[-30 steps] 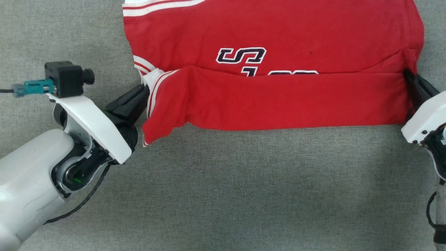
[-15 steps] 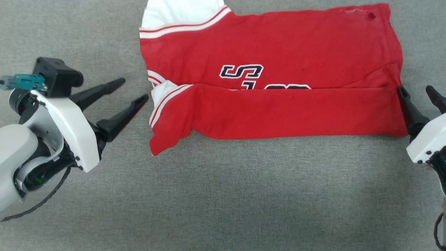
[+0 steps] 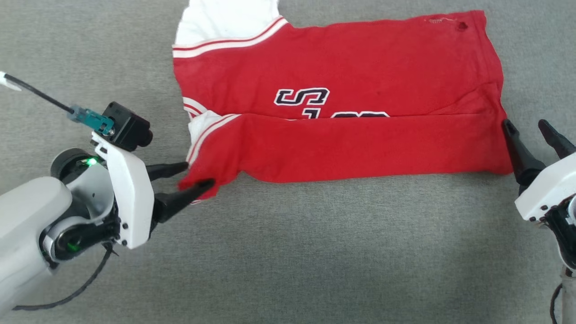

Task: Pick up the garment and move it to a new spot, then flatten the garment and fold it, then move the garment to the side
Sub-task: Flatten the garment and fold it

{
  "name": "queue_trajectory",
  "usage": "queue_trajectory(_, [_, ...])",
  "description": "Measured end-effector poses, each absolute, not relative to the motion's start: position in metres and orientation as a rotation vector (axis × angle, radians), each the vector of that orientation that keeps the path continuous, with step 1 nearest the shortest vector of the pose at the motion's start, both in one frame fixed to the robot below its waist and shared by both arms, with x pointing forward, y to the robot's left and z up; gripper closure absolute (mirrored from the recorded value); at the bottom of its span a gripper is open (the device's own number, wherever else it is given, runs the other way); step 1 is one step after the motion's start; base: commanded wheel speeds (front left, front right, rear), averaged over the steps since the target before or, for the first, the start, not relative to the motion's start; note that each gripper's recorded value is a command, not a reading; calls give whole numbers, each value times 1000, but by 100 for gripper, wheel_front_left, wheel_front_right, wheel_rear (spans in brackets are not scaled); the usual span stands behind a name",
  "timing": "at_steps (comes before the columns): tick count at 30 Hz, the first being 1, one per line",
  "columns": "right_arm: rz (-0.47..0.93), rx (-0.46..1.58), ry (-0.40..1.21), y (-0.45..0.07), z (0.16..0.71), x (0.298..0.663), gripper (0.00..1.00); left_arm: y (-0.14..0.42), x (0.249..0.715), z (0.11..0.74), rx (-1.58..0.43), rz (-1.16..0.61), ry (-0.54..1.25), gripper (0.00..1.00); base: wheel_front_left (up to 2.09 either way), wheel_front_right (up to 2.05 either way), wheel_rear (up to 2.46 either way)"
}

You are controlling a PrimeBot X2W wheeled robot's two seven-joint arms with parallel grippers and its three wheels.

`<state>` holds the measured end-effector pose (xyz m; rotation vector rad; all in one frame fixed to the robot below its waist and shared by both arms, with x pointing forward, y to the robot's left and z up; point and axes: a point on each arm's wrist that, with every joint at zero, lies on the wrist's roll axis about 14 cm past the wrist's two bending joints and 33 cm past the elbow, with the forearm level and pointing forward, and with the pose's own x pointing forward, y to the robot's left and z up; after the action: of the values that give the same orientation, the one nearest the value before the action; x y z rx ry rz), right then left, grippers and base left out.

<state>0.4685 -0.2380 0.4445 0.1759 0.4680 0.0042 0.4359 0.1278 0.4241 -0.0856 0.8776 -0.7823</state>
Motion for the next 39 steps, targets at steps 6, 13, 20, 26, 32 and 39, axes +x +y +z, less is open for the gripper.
queue_trajectory(6, [-13,185,473,-242,439,467,0,130,447,388,-125,-721,983,0,0,0,0])
queue_trajectory(13, [-43,186,487,-251,431,463,0,121,455,369,-192,-707,1050,0,0,0,0])
queue_trajectory(20, [-52,179,493,-255,429,462,0,117,460,362,-220,-702,1089,100,0,0,0])
queue_trajectory(26, [7,117,611,-248,418,457,0,114,459,363,-231,-711,1083,100,0,0,0])
queue_trajectory(32, [78,48,802,-240,397,444,0,115,458,366,-225,-717,1069,100,0,0,0])
queue_trajectory(39, [131,6,926,-230,379,448,96,114,456,368,-226,-723,1052,100,0,0,0])
